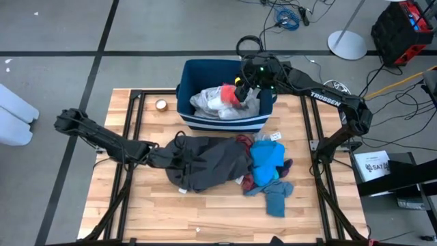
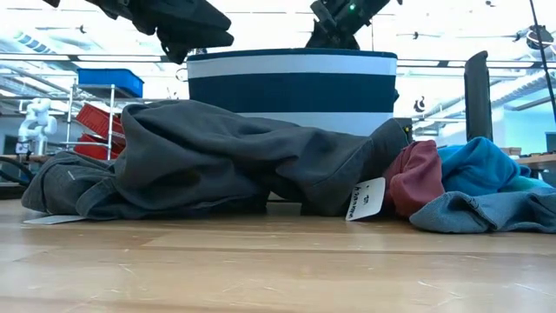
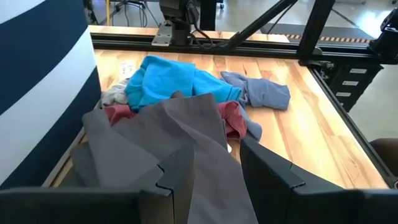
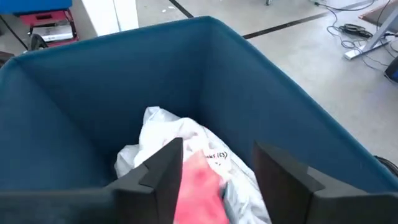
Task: Sort clothes
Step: Put the orange sock into the blue bin, then put the blue sock into the blue bin
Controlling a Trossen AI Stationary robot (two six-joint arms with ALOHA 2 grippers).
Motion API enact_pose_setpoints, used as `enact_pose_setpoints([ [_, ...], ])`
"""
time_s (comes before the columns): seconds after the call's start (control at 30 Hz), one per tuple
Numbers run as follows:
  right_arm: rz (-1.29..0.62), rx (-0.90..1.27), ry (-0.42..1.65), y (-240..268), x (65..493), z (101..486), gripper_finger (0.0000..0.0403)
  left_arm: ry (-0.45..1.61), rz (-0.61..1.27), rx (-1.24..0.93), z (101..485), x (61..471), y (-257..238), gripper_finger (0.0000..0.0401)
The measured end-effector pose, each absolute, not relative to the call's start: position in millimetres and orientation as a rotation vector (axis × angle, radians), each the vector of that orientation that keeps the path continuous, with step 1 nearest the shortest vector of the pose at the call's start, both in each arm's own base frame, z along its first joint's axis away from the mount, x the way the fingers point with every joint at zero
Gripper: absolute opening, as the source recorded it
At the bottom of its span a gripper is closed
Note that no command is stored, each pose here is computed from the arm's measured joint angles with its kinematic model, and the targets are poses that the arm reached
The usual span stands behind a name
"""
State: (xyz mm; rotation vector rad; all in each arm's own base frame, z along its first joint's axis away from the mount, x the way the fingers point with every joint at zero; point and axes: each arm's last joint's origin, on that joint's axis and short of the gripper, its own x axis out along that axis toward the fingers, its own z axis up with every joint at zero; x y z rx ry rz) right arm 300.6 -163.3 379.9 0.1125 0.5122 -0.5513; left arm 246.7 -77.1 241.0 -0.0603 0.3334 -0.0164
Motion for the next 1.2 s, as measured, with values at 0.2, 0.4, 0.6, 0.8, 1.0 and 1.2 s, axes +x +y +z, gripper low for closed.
enact_pose_setpoints([
  [0.2,-0.535,0.079,0.589,-159,293,396,0.0207,0.320,0.040,-0.052,242,247,-75,0.0137],
  [0.4,-0.481,0.141,0.668,-128,276,437,0.0210,0.264,-0.039,-0.038,248,248,-78,0.0137],
  [0.6,-0.241,0.236,0.864,-63,268,441,0.0210,0.234,-0.107,-0.051,251,249,-80,0.0137],
  [0.8,-0.073,0.228,0.984,23,267,402,0.0210,0.215,-0.110,-0.032,253,250,-80,0.0137],
  [1.0,-0.040,0.336,1.028,95,249,326,0.0210,0.216,-0.109,-0.037,253,250,-80,0.0137],
  [1.2,-0.098,0.510,1.132,134,222,261,0.0210,0.213,-0.109,-0.037,253,250,-80,0.0137],
])
